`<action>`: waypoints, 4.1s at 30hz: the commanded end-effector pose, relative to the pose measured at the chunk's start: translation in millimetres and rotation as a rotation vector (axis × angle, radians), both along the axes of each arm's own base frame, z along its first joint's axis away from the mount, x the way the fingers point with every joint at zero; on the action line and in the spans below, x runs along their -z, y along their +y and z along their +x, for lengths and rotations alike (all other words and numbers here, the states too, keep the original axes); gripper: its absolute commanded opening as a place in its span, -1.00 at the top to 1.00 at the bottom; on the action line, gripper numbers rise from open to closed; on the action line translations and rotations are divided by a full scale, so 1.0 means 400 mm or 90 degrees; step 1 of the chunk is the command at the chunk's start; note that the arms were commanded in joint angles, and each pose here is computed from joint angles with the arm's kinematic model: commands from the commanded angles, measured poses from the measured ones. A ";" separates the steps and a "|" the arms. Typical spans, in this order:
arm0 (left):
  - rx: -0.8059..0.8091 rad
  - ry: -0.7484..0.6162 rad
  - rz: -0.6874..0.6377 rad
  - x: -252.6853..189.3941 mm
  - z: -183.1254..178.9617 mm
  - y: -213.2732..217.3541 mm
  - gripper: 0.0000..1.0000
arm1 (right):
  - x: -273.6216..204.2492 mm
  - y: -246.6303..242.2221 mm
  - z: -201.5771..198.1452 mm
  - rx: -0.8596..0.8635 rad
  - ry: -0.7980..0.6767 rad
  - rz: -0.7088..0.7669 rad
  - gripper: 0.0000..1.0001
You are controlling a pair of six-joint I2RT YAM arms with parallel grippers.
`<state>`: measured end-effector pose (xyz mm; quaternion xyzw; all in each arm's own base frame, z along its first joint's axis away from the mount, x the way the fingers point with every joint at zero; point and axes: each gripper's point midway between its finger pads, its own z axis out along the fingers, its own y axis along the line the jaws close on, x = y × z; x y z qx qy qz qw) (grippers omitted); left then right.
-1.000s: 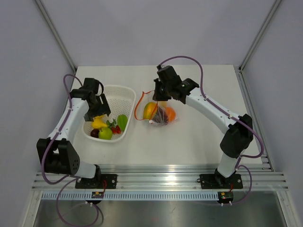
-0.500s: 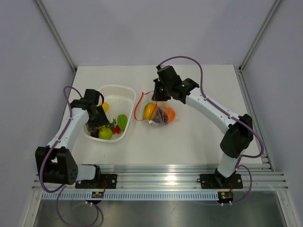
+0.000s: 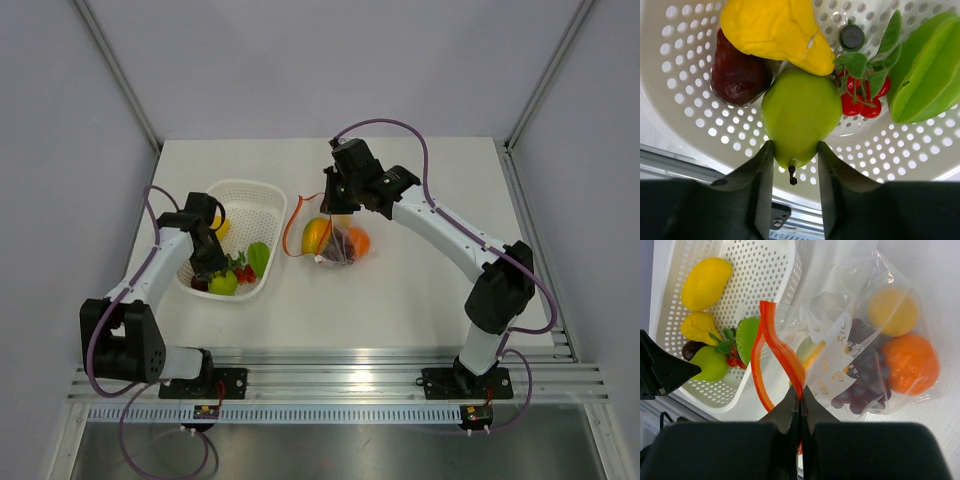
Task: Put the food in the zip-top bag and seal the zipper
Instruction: Pick up the fake fruit from the bin, then place the fake fruit in the zipper food storage bag.
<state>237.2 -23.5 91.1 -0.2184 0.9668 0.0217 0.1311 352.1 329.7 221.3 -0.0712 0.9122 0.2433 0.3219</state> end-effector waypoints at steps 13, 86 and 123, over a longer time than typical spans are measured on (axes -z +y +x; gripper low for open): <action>0.026 -0.183 -0.016 -0.263 0.088 -0.022 1.00 | -0.071 0.030 0.017 -0.009 -0.047 0.033 1.00; 0.389 -0.315 -0.523 -0.472 0.139 -0.386 1.00 | -0.071 0.016 0.009 -0.001 -0.047 0.032 1.00; 0.460 -0.185 -0.421 -0.338 0.119 -0.547 -0.54 | -0.134 0.031 -0.006 0.000 -0.065 0.078 1.00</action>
